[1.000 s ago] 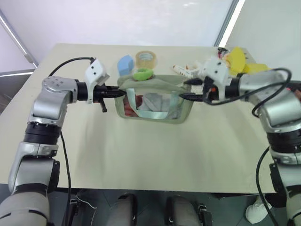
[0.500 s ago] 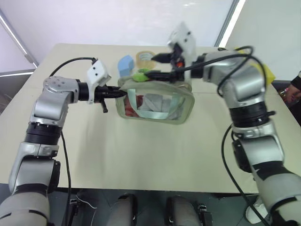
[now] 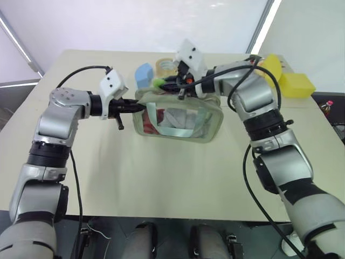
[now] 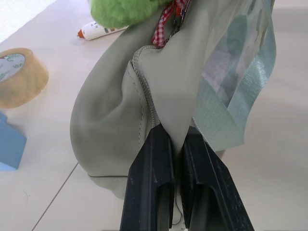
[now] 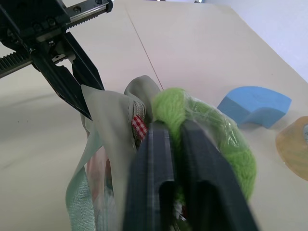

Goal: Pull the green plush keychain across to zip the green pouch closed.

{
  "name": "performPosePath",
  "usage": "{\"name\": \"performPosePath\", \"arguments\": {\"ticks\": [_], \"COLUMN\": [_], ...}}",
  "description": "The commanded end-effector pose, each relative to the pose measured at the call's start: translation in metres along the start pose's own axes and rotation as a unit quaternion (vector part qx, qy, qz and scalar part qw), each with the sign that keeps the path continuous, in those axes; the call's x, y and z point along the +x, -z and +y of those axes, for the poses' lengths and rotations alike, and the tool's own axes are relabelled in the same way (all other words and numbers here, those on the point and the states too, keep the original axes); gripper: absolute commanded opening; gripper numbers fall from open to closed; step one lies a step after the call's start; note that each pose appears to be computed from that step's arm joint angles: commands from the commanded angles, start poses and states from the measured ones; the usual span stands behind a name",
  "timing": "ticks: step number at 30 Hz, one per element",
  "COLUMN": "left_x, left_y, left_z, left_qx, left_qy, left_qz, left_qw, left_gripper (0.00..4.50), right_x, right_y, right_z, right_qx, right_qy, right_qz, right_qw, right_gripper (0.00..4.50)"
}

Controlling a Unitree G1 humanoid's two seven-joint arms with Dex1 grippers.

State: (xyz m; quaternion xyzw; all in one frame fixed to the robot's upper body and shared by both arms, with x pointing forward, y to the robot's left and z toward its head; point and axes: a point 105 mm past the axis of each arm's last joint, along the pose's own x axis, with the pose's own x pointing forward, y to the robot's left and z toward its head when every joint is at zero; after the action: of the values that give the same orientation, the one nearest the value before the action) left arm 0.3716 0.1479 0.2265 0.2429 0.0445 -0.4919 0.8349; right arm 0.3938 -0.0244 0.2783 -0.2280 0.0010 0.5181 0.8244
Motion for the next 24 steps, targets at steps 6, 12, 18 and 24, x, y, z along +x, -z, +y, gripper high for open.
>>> {"name": "performPosePath", "arguments": {"ticks": [6,12,18,24], "left_x": [0.002,0.001,0.003,0.008], "left_y": [-0.005,0.003,0.005,0.006], "left_z": [0.002,0.003,0.002,-0.003], "left_qx": [0.01,0.006,-0.001,-0.008], "left_qy": [-0.002,-0.007,-0.005,-0.002], "left_qz": [-0.006,0.004,0.004,0.002], "left_qw": [1.0,1.0,1.0,1.0], "left_gripper": [0.0,0.0,0.0,0.0], "right_x": [-0.071,-0.165,-0.239,-0.231], "right_y": [-0.035,-0.003,0.06,0.145], "right_z": [-0.053,-0.081,-0.075,-0.048], "right_qx": [-0.018,-0.042,-0.081,-0.015], "right_qy": [0.176,0.364,0.482,0.491], "right_qz": [-0.04,0.064,0.223,0.27], "right_qw": [0.983,0.928,0.843,0.828], "right_gripper": [0.1,0.1,0.1,0.1]}}
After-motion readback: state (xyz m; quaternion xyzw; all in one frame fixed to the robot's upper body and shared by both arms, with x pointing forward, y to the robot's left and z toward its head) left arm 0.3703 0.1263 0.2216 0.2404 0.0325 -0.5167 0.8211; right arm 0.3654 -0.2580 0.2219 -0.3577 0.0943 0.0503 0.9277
